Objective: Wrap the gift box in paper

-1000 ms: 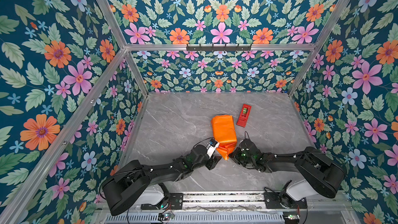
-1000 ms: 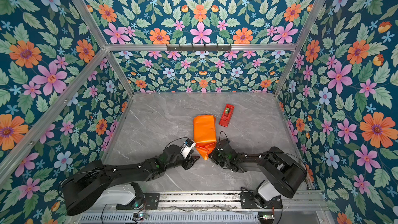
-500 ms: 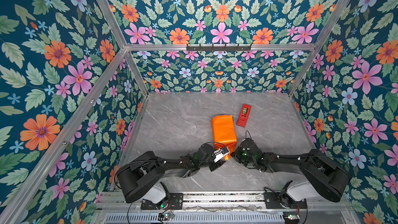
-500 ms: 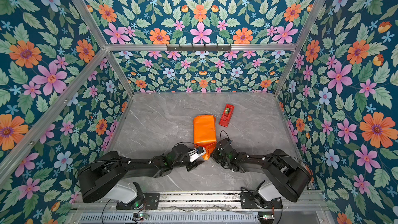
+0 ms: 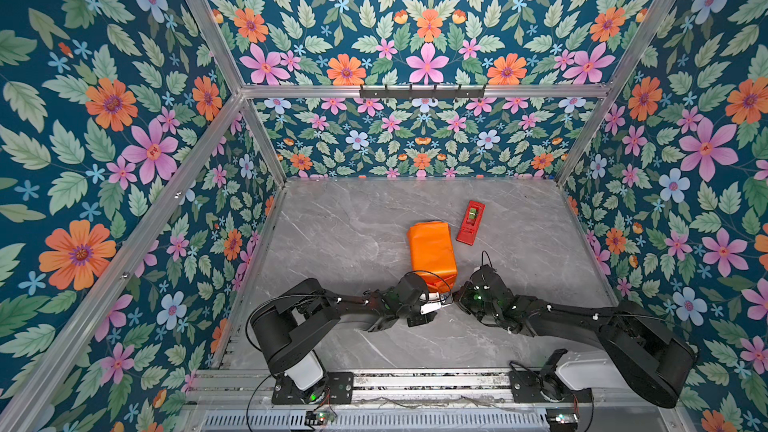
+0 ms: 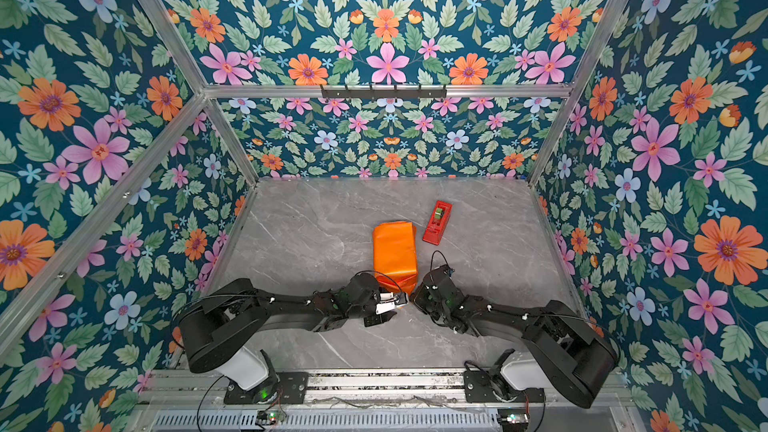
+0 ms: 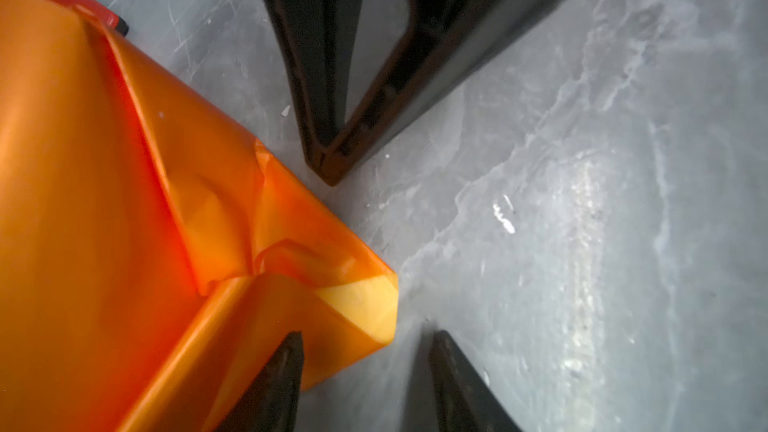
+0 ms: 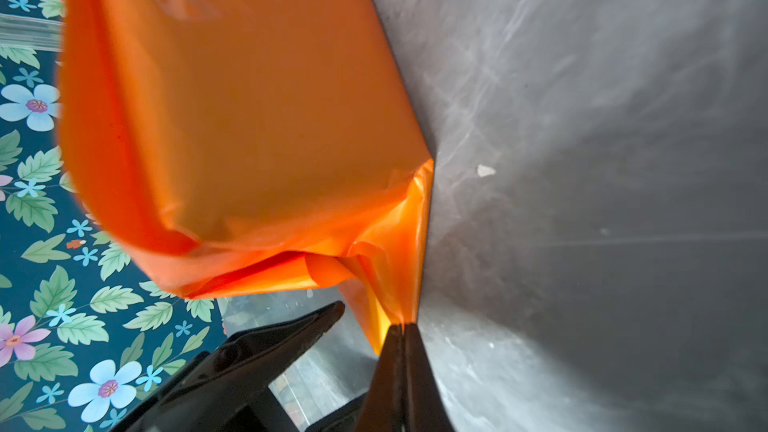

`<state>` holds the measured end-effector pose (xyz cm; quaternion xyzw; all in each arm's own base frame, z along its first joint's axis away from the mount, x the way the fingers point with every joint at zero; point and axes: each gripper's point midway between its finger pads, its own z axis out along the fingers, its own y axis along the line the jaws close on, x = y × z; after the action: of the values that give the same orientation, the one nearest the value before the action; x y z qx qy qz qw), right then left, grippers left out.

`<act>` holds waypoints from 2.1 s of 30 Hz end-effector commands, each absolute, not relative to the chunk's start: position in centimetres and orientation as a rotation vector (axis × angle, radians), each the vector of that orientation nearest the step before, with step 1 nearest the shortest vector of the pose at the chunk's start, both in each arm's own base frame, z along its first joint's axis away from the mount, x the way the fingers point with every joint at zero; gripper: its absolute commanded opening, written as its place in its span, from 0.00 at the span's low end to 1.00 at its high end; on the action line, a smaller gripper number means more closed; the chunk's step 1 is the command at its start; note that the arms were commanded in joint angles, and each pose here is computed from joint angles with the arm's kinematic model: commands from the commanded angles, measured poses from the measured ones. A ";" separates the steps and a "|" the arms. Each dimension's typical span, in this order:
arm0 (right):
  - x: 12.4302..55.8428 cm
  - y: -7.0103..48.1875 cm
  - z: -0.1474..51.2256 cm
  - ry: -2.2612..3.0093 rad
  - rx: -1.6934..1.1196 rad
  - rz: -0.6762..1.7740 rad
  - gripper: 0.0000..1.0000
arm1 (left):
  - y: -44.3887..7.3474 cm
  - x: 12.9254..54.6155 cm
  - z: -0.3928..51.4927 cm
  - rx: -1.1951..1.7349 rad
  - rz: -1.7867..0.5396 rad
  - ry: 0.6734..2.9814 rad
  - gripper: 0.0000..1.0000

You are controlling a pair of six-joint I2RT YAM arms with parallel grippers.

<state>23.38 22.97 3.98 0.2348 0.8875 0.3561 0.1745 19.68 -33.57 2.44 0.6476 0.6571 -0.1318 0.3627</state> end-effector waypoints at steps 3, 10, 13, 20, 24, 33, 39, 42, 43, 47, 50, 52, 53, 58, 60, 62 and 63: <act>23.2 21.6 3.6 2.522 0.675 0.942 0.00 | -32.6 19.3 0.5 1.774 -0.279 1.713 0.42; 23.2 21.2 3.8 2.514 0.672 0.932 0.00 | -32.7 19.7 0.2 1.768 -0.265 1.717 0.26; 23.1 21.2 3.7 2.520 0.670 0.927 0.00 | -32.9 20.0 0.3 1.755 -0.261 1.714 0.19; 23.0 21.8 3.5 2.541 0.658 0.959 0.00 | -33.7 20.6 1.8 1.678 -0.285 1.667 0.00; 23.2 23.0 3.3 2.549 0.639 1.021 0.06 | -34.0 20.9 3.0 1.620 -0.304 1.632 0.00; 23.4 25.0 2.8 2.569 0.617 1.093 0.12 | -34.1 21.2 4.3 1.571 -0.323 1.606 0.00; 23.5 24.5 2.8 2.568 0.619 1.057 0.12 | -33.0 20.6 3.7 1.616 -0.325 1.637 0.32; 23.5 24.4 3.0 2.570 0.608 1.041 0.12 | -32.8 20.4 3.1 1.632 -0.326 1.642 0.44; 23.5 24.4 3.0 2.569 0.607 1.041 0.11 | -32.7 20.5 2.9 1.638 -0.310 1.646 0.46; 23.4 24.1 3.0 2.567 0.607 1.032 0.11 | -32.5 21.0 2.1 1.661 -0.290 1.670 0.47; 23.3 24.0 2.9 2.568 0.607 1.027 0.11 | -32.4 21.0 1.5 1.676 -0.294 1.692 0.44; 23.3 23.9 2.9 2.563 0.608 1.026 0.11 | -32.2 21.0 1.2 1.678 -0.291 1.701 0.41; 23.3 23.8 2.8 2.565 0.609 1.023 0.11 | -32.2 21.1 1.2 1.674 -0.297 1.703 0.37; 23.2 23.6 2.9 2.560 0.609 1.017 0.11 | -32.0 21.5 1.0 1.656 -0.330 1.729 0.25; 23.2 23.6 2.9 2.560 0.605 1.014 0.11 | -32.0 21.5 0.7 1.659 -0.349 1.746 0.20; 23.3 23.6 3.0 2.557 0.604 1.015 0.11 | -32.0 21.5 0.3 1.662 -0.359 1.761 0.15; 23.3 23.6 3.0 2.558 0.607 1.014 0.11 | -32.0 21.6 0.2 1.661 -0.369 1.766 0.11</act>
<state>23.09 23.84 3.00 0.2147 0.8946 0.3610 0.1528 22.43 -33.11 1.99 0.6315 0.6613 -0.1396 0.3801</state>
